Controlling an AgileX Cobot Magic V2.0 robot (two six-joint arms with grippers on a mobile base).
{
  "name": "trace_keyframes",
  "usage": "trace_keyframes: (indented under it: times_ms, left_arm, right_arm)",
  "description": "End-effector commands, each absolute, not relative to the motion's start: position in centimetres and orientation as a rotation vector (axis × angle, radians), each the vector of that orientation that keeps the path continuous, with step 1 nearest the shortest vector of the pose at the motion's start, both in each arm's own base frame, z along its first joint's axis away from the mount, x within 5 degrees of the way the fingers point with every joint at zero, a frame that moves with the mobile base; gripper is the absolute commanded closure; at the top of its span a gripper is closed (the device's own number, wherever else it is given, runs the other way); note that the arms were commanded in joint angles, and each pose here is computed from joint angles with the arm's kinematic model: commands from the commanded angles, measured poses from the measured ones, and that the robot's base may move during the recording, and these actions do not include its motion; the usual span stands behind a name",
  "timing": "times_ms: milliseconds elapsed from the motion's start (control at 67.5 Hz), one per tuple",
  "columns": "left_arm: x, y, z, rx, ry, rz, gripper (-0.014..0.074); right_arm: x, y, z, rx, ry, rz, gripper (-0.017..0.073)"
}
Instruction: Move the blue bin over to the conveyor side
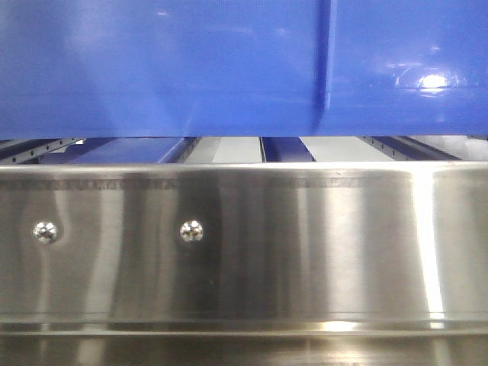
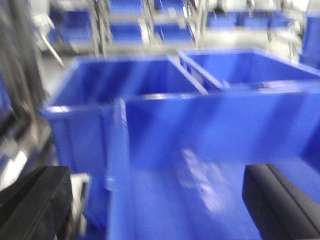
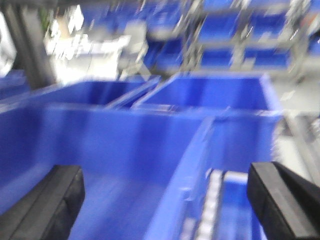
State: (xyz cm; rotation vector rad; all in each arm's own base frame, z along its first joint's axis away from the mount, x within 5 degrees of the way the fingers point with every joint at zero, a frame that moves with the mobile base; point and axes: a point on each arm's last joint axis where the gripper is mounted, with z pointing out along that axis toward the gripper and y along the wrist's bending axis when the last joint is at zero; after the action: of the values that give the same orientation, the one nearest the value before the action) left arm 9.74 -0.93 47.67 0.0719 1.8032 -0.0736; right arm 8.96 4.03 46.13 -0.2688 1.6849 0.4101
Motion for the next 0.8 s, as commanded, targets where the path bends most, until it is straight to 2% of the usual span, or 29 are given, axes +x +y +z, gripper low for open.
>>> trace_keyframes:
  times_ms: [0,163,267,370,430,622,785]
  left_arm:
    - [11.2,-1.5,48.4,0.085,1.884,-0.107,-0.0006]
    - [13.9,-2.0,49.5,0.087,1.999,-0.106,-0.0006]
    - [15.3,-2.3,50.0,0.088,2.053,-0.1,-0.0006]
    - [16.4,-2.5,50.1,0.089,2.069,-0.106,-0.0006]
    - [17.0,-2.5,50.0,0.089,2.08,-0.088,-0.0006]
    - [18.6,-1.8,48.8,0.03,2.174,-0.07,-0.0006]
    - [19.7,-0.9,48.6,-0.008,2.169,-0.072,-0.0006]
  right_arm:
    - [10.6,5.2,47.3,-0.334,1.776,0.442,0.0]
    - [13.7,7.7,48.7,-0.459,1.93,0.477,0.0]
    - [15.8,8.3,48.7,-0.5,2.053,0.404,0.0]
    - [17.8,7.7,48.5,-0.396,2.22,0.244,0.0]
    - [18.8,7.5,48.9,-0.33,2.232,0.191,0.0]
    - [20.1,8.7,50.2,-0.284,2.21,0.239,0.0]
    - [21.0,9.8,49.8,-0.262,2.226,0.208,0.0]
